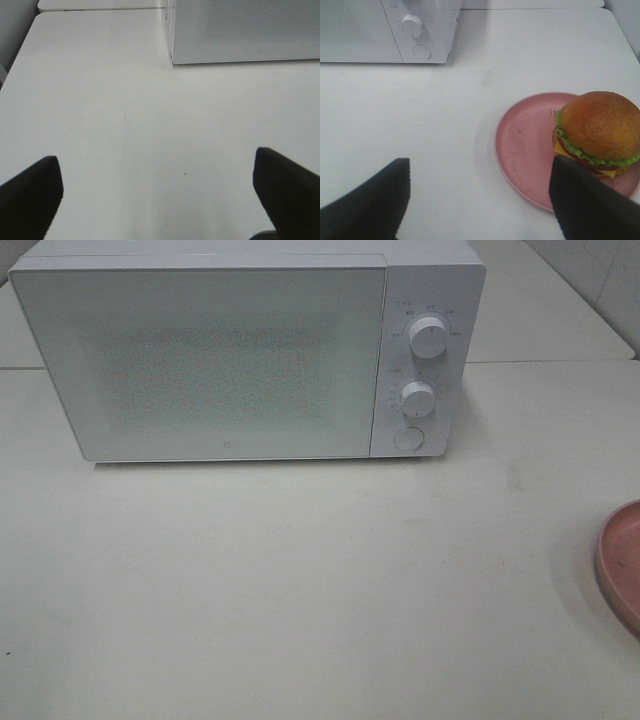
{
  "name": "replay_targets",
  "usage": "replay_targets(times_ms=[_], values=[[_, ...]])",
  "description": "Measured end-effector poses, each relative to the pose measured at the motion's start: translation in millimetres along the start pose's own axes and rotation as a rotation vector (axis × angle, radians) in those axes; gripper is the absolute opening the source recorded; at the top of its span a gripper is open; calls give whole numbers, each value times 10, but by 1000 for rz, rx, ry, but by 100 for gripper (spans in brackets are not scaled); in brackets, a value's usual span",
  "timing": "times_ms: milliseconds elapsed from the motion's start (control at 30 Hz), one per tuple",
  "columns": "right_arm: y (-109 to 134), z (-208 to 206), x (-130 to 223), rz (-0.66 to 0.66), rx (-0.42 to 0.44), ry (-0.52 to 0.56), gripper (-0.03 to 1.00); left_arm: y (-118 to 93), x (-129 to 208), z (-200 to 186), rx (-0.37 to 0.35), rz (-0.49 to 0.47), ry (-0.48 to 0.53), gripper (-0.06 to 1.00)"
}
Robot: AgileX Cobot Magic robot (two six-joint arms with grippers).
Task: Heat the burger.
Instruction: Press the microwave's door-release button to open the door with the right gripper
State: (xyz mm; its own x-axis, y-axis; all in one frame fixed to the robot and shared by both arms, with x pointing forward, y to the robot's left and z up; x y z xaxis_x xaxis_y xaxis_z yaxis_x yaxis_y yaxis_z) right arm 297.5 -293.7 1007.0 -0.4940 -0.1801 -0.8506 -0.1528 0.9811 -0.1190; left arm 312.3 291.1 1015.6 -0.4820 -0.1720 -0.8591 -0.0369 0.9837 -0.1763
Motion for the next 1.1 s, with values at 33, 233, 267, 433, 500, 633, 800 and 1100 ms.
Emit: replay_targets(times_ms=[33,233,267,433,500,633,800,1100], values=[[0,0,0,0,0,0,74,0,0,0,0,0,0,97],[0,0,0,0,0,0,74,0,0,0,0,0,0,97],[0,0,0,0,0,0,74,0,0,0,0,0,0,97],[0,0,0,0,0,0,74,0,0,0,0,0,0,97],[0,0,0,0,0,0,74,0,0,0,0,0,0,97],[-3,-14,-21,0,1,-4,74,0,0,0,0,0,0,97],[-16,48,-118,0,-4,29,74,0,0,0,0,0,0,97],[-38,262,-270,0,-10,72,74,0,0,0,0,0,0,97]])
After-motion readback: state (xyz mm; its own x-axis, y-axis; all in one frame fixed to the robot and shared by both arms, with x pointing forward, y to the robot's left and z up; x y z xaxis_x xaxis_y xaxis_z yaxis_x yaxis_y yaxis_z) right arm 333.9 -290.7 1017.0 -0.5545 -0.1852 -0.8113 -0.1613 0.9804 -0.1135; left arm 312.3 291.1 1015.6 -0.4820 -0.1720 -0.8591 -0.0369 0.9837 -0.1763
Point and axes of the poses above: a point on each arm's last joint axis where the gripper is mounted, z pointing out along that axis toward the gripper, y along the wrist's bending axis when the last joint is at zero, x = y × z, the point moved 8 cm from there along z, pointing out along that axis toward the gripper, and after that the axes turned 11 degrees about -z, right-handed, at the moved point
